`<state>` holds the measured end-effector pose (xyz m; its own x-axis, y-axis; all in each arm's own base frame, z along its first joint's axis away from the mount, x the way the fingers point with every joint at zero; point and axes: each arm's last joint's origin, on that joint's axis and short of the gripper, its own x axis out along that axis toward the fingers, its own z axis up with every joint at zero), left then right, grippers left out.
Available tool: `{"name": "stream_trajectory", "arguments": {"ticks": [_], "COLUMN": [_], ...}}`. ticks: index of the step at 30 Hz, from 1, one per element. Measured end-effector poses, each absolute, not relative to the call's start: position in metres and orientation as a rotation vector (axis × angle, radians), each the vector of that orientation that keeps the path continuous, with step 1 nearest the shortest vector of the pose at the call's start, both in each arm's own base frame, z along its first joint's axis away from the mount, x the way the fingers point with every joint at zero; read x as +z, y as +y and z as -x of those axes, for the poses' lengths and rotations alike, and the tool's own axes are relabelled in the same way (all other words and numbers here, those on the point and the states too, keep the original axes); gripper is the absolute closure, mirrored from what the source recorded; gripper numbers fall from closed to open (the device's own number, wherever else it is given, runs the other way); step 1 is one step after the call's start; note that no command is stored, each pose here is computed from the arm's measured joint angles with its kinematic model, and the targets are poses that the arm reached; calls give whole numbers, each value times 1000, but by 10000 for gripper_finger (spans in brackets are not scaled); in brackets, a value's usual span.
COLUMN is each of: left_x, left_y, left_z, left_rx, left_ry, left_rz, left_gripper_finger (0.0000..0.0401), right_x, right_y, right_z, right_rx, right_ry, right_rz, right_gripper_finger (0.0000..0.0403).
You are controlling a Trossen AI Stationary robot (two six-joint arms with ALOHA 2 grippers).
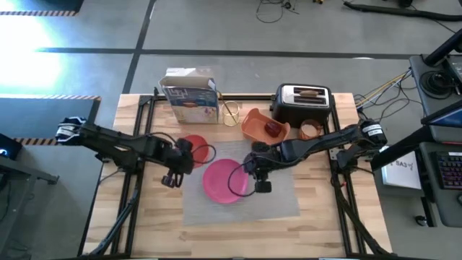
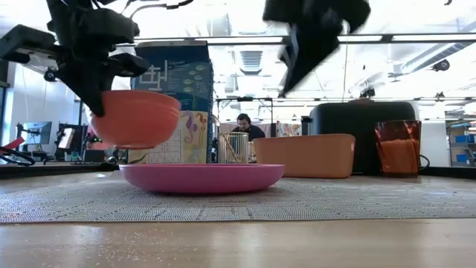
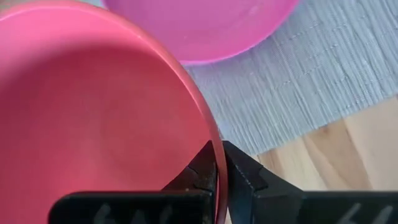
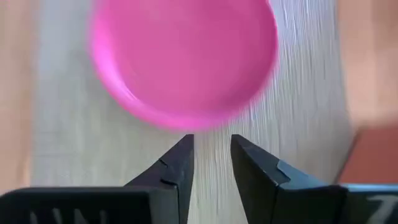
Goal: Arrange a breakfast setting
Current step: Put the orange bowl on the gray table mat
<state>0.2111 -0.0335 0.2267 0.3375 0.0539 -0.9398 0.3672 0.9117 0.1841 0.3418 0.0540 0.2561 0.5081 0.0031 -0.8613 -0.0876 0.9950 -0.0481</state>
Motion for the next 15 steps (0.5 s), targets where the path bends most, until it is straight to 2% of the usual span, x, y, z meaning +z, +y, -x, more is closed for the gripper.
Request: {"name": "stream_trajectory", "arguments": {"ticks": [4,7,15], "left_x": [220,216,211], "left_y": [-40,-43,-49], "left_z": [-223,-232,-252], "left_rx": [-299,-344,-430], "left_ry": [1171,1131,1080], "left_rz": [-518,-587,-636], "left_gripper_finger": [401,401,401], "right_x": [283,294,297], "right_y": [64,65,67], "right_z": [-351,-355,-356], "right_rx": [156,163,174], "right_ry": [909,863,854], "right_rz": [240,255,263], "right_gripper_finger": [309,301,246]}}
